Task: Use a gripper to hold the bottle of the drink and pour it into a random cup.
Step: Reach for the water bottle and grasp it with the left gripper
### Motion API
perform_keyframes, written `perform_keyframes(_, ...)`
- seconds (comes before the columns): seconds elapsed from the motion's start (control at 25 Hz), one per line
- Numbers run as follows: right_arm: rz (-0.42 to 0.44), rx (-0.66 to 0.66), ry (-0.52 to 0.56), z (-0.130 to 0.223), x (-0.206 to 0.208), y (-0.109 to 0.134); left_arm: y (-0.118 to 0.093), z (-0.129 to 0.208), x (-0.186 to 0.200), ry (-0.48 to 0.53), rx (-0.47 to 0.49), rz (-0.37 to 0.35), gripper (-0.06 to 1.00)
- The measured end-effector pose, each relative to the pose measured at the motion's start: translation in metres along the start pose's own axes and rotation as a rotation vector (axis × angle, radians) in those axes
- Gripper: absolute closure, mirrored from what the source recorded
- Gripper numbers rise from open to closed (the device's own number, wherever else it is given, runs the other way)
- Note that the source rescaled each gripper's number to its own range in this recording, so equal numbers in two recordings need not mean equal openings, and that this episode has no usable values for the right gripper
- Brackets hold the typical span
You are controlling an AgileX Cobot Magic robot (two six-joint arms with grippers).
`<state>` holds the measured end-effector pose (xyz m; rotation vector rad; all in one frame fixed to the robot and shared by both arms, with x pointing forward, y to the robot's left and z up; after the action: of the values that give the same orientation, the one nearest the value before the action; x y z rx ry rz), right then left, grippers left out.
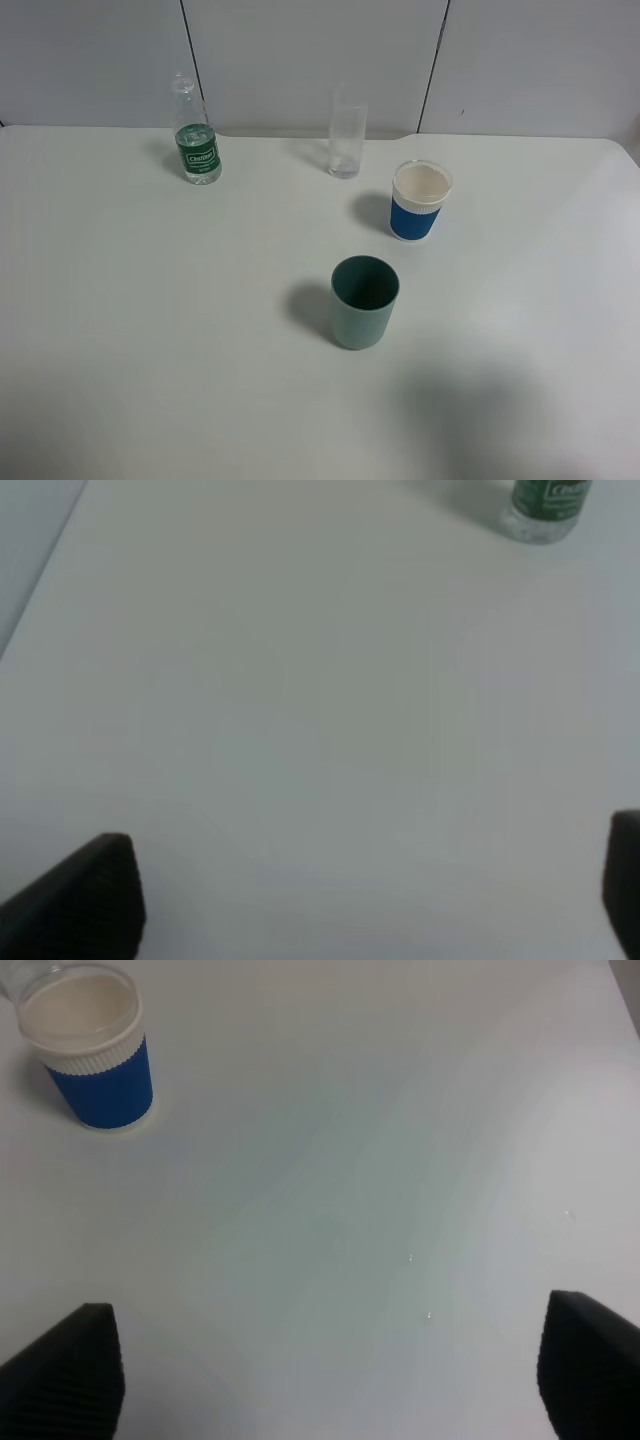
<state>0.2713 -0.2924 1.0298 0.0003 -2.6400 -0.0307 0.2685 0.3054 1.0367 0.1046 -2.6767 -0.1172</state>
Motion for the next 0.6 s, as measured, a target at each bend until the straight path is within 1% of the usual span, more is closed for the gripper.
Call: perform_keyframes(0.6, 0.000, 0.000, 0.000, 0.0000, 0.0000, 0.0000, 0.0000, 0.0000, 0.0000, 0.000, 0.000, 0.000, 0.11)
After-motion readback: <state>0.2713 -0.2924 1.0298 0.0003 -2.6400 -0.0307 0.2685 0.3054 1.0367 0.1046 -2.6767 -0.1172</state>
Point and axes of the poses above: a point on each arm's last joint axis where the gripper is mounted, x pointing back along that axis away from the gripper, y along the wrist's bending axis when the last joint is at zero, z = x × y, the point moved 4 cm from there along -x, pointing out along that axis toward the gripper, and after that the axes turned 7 degrees about -x, right-handed, at the moved point
